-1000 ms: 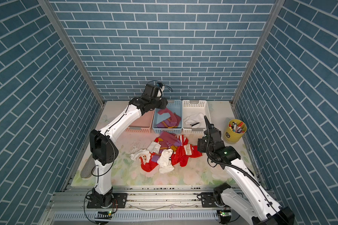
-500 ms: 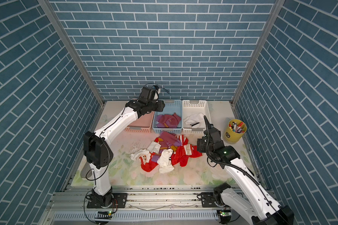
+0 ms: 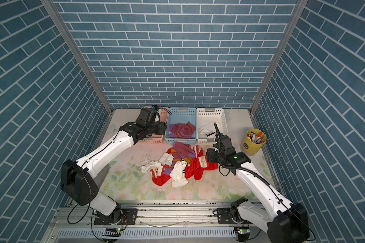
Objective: Sort the socks into the basket by color
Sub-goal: Place the sock in the bin, then pick up the sock at the center of the board.
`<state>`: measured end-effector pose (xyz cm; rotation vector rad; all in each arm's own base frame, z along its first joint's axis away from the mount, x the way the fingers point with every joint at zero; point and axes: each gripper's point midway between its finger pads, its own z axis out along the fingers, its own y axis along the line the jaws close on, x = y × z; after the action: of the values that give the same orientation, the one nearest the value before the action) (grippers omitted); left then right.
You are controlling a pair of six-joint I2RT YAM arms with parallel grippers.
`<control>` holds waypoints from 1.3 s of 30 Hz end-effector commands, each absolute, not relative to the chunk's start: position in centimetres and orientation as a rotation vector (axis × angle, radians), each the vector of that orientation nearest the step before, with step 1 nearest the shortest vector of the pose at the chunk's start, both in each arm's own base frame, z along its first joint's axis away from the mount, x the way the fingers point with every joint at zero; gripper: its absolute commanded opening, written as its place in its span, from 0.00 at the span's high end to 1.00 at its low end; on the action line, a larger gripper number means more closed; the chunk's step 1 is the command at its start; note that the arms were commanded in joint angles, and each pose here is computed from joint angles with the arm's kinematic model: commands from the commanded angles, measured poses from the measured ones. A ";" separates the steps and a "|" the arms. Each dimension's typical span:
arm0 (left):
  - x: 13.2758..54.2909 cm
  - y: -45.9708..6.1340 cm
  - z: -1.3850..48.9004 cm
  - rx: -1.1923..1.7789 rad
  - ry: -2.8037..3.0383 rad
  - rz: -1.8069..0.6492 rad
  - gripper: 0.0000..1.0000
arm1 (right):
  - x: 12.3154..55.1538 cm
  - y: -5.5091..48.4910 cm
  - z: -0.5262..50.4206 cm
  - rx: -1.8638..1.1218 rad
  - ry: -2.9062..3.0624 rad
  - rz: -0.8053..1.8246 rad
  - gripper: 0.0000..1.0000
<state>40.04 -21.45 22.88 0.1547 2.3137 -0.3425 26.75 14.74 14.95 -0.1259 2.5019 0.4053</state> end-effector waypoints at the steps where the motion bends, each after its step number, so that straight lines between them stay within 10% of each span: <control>1: 39.1 -20.5 22.2 0.117 2.315 -0.347 0.47 | 27.7 17.1 15.4 -0.159 2.470 0.490 0.36; 39: 33.7 -17.9 18.0 0.055 2.413 -0.344 0.45 | 30.3 27.4 6.1 -0.575 2.653 0.303 0.42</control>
<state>34.21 -18.27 18.28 0.0635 2.4057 -0.3549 30.20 27.64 6.43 -0.5537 2.6441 0.3596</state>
